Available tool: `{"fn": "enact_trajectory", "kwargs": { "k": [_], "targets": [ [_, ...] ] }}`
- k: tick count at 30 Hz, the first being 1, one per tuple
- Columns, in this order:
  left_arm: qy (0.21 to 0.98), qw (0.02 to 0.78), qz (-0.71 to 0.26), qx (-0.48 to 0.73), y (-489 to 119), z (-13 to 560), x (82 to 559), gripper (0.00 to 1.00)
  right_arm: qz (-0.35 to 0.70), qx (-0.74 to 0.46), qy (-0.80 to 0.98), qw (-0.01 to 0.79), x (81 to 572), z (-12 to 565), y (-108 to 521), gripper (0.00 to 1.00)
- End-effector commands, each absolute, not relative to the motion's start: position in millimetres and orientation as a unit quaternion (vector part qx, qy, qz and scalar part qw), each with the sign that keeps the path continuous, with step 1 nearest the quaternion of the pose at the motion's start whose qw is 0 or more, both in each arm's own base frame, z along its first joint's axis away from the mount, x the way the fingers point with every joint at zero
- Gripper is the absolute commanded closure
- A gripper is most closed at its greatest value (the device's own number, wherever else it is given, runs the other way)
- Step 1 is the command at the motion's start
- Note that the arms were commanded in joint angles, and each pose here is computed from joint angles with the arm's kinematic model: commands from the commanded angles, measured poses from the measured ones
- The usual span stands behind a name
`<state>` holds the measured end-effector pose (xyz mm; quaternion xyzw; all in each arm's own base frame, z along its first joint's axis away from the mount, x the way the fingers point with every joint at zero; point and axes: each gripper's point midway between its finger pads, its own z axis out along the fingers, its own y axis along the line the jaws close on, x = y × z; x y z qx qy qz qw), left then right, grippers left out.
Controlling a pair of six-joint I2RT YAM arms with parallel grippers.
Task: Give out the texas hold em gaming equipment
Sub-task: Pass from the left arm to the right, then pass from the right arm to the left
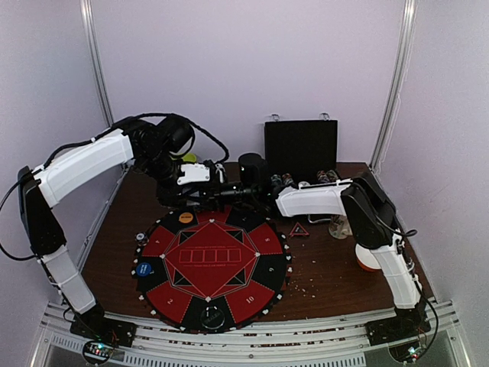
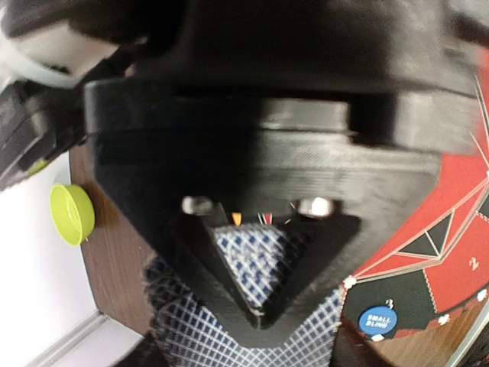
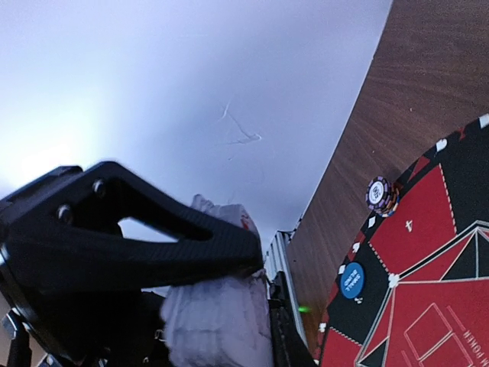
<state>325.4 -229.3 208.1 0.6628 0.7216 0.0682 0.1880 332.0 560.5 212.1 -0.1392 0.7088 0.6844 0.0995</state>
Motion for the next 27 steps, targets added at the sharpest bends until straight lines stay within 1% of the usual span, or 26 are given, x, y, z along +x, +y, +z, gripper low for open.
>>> {"fn": "enact_trajectory", "kwargs": {
  "k": [1, 2, 4, 5, 9, 13, 18, 21, 25, 27],
  "targets": [
    [0.718, 0.254, 0.080, 0.644, -236.8, 213.8, 337.1, 0.19, 0.681, -0.185, 0.698, 0.117, 321.8, 234.0, 554.1, 0.96],
    [0.715, 0.268, 0.080, 0.641, -236.0, 211.3, 335.4, 0.15, 0.681, -0.193, 0.696, 0.123, 320.0, 242.8, 548.3, 1.00],
    [0.706, 0.296, 0.074, 0.639, -233.8, 205.8, 328.8, 0.10, 0.675, -0.200, 0.698, 0.132, 316.4, 250.1, 537.3, 1.00],
    [0.700, 0.312, 0.069, 0.638, -233.6, 206.1, 323.9, 0.03, 0.672, -0.202, 0.699, 0.135, 315.4, 253.0, 531.3, 1.00],
    [0.675, 0.382, 0.057, 0.629, -236.0, 216.8, 315.5, 0.02, 0.671, -0.207, 0.700, 0.129, 302.6, 261.1, 519.1, 1.00],
    [0.668, 0.441, 0.047, 0.597, -245.1, 235.8, 323.6, 0.02, 0.671, -0.204, 0.700, 0.130, 297.3, 265.3, 514.1, 1.00],
    [0.634, 0.491, -0.017, 0.597, -269.0, 248.2, 315.2, 0.02, 0.668, -0.206, 0.701, 0.141, 299.5, 273.7, 514.3, 1.00],
    [0.621, 0.495, -0.032, 0.606, -275.8, 250.4, 312.6, 0.05, 0.662, -0.211, 0.704, 0.146, 299.7, 274.5, 514.6, 1.00],
    [0.629, 0.479, -0.031, 0.611, -276.5, 247.1, 314.5, 0.17, 0.654, -0.214, 0.710, 0.149, 300.7, 272.3, 514.2, 1.00],
    [0.627, 0.476, -0.035, 0.616, -277.3, 248.1, 312.9, 0.26, 0.654, -0.214, 0.710, 0.149, 300.6, 273.3, 514.6, 1.00]
  ]
}}
